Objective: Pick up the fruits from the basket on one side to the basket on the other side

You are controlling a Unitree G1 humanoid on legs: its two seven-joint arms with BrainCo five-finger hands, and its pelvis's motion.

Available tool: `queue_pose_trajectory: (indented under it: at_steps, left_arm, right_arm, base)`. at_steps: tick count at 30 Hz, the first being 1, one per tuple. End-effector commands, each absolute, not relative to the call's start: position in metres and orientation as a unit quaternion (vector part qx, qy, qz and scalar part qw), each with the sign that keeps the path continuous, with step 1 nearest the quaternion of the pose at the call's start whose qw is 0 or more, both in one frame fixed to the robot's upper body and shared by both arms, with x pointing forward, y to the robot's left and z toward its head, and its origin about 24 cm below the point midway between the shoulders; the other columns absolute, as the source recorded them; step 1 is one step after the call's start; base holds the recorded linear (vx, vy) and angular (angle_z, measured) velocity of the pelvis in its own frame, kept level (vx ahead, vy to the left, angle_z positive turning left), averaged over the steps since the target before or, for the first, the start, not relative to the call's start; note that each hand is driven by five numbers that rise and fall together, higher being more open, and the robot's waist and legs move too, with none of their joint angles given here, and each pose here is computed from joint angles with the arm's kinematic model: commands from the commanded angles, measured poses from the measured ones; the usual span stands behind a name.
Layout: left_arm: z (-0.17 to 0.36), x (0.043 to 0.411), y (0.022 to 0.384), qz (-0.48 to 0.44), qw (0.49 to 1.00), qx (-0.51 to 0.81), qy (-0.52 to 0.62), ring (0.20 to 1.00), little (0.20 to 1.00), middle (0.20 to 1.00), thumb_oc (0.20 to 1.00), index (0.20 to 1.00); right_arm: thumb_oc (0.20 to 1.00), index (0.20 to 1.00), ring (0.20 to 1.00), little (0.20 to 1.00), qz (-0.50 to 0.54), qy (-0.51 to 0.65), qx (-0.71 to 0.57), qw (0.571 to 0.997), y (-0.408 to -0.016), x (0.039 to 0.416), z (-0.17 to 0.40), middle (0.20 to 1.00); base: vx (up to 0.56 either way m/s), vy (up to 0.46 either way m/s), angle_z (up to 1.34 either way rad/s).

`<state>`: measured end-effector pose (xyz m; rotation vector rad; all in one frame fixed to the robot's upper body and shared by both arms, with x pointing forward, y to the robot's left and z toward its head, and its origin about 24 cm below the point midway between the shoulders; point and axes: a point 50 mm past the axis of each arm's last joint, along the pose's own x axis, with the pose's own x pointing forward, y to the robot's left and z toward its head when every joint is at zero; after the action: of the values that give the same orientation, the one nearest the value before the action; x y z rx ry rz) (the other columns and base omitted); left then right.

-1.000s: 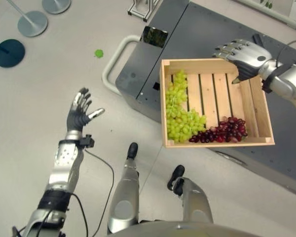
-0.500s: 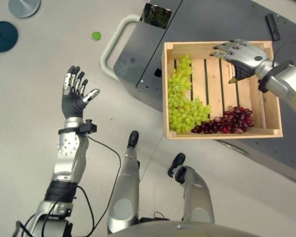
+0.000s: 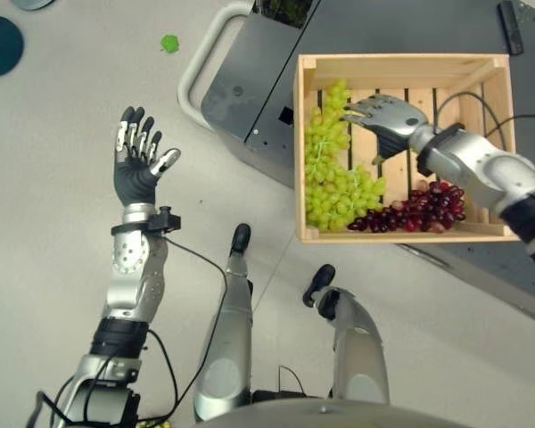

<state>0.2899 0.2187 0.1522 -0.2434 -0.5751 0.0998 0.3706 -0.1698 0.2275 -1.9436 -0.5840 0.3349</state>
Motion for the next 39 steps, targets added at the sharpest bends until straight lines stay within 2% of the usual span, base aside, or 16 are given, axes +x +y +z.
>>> queue_pose_trajectory:
  at_steps: [1, 6, 18, 28, 31, 39]
  left_arm:
    - [0.191, 0.280, 0.212, 0.024, 0.913, -0.155, -0.377, 1.000, 1.000, 1.000, 1.000, 1.000]
    - [0.192, 0.282, 0.210, 0.022, 0.913, -0.154, -0.376, 1.000, 1.000, 1.000, 1.000, 1.000]
    - [0.196, 0.281, 0.205, 0.012, 0.910, -0.160, -0.382, 1.000, 1.000, 1.000, 1.000, 1.000]
    - [0.197, 0.282, 0.204, 0.004, 0.913, -0.157, -0.377, 1.000, 1.000, 1.000, 1.000, 1.000]
    - [0.196, 0.282, 0.204, 0.001, 0.914, -0.155, -0.375, 1.000, 1.000, 1.000, 1.000, 1.000]
    - [0.196, 0.281, 0.201, -0.006, 0.914, -0.154, -0.374, 1.000, 1.000, 1.000, 1.000, 1.000]
  right_arm:
    - [1.000, 1.000, 1.000, 1.000, 0.118, -0.268, -0.834, 0.468, -0.157, 0.374, 0.261, 1.000]
    - [1.000, 1.000, 1.000, 1.000, 0.134, -0.276, -0.836, 0.456, -0.140, 0.377, 0.257, 1.000]
    - [1.000, 1.000, 1.000, 1.000, 0.132, -0.296, -0.827, 0.461, -0.112, 0.384, 0.263, 1.000]
    - [1.000, 1.000, 1.000, 1.000, 0.130, -0.224, -0.849, 0.460, -0.123, 0.399, 0.255, 1.000]
    - [1.000, 1.000, 1.000, 1.000, 0.127, -0.205, -0.861, 0.447, -0.128, 0.402, 0.255, 1.000]
    - [1.000, 1.000, 1.000, 1.000, 0.077, -0.220, -0.862, 0.450, -0.145, 0.400, 0.280, 1.000]
  base:
    - [0.00, 0.000, 0.00]
    - [0.01, -0.004, 0.04]
    - [0.00, 0.000, 0.02]
    - [0.03, -0.007, 0.09]
    - [0.00, 0.000, 0.00]
    - [0.00, 0.000, 0.00]
